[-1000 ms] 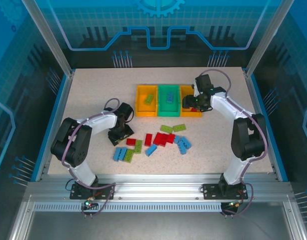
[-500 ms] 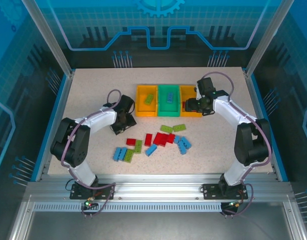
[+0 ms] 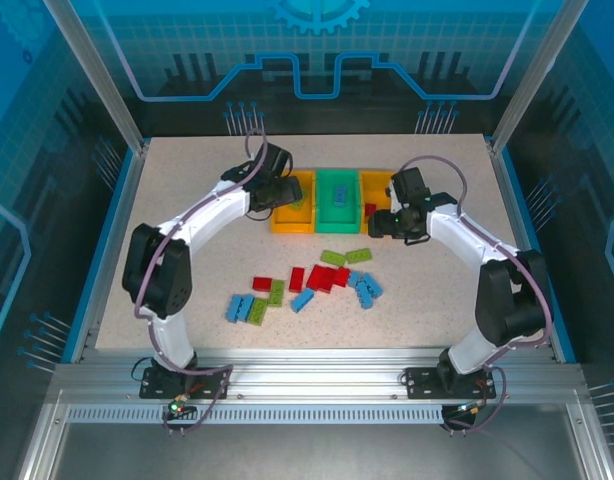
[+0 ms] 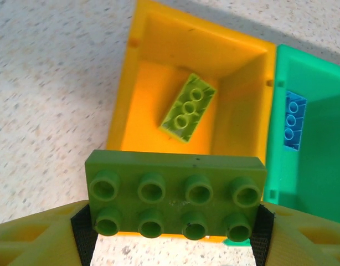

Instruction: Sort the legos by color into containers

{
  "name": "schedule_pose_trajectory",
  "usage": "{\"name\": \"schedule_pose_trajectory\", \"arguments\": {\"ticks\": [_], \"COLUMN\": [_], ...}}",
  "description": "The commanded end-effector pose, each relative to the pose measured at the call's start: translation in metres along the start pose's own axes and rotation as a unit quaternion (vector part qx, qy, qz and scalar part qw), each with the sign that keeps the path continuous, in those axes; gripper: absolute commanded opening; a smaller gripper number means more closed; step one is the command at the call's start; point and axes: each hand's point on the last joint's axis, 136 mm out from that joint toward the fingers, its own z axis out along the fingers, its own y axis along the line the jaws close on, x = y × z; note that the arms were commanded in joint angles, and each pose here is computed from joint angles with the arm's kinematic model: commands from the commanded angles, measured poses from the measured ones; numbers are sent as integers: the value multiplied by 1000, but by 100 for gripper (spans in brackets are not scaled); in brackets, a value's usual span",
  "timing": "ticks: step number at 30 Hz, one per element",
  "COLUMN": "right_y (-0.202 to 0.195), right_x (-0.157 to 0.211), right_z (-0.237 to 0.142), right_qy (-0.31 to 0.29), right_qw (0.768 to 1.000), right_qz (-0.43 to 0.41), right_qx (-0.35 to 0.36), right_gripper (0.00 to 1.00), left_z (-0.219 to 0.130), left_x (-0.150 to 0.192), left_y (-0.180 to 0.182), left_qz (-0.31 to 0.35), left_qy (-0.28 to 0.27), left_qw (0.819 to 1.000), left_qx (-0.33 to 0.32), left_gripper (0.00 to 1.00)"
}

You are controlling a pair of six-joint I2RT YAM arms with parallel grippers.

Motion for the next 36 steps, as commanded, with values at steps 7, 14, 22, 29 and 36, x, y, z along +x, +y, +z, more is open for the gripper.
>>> {"name": "schedule_pose_trajectory", "arguments": {"ticks": [7, 14, 22, 29, 36], "right_y": [44, 42, 55, 56, 67], "right_x": [37, 45, 55, 66, 76], "right_z": [21, 40, 49, 44, 25], "right_qy": [48, 72, 87, 102, 111], "right_qw": [996, 996, 991, 989, 990], "right_qz": [-23, -36, -92, -95, -84], "right_qx": [-69, -49, -46, -40, -34], "right_gripper": [72, 73, 81, 81, 78], "left_z": [41, 42, 7, -20, -33], "left_x": [-11, -14, -10, 7, 36], "left_y": [-22, -24, -15, 5, 34], "left_qz": [59, 46, 23, 29, 31], "left_qy": [14, 12, -8, -15, -14], "left_qw": [998, 999, 1000, 999, 999], "left_qx": [1, 0, 10, 6, -13], "left_gripper": [76, 80, 94, 99, 99]}}
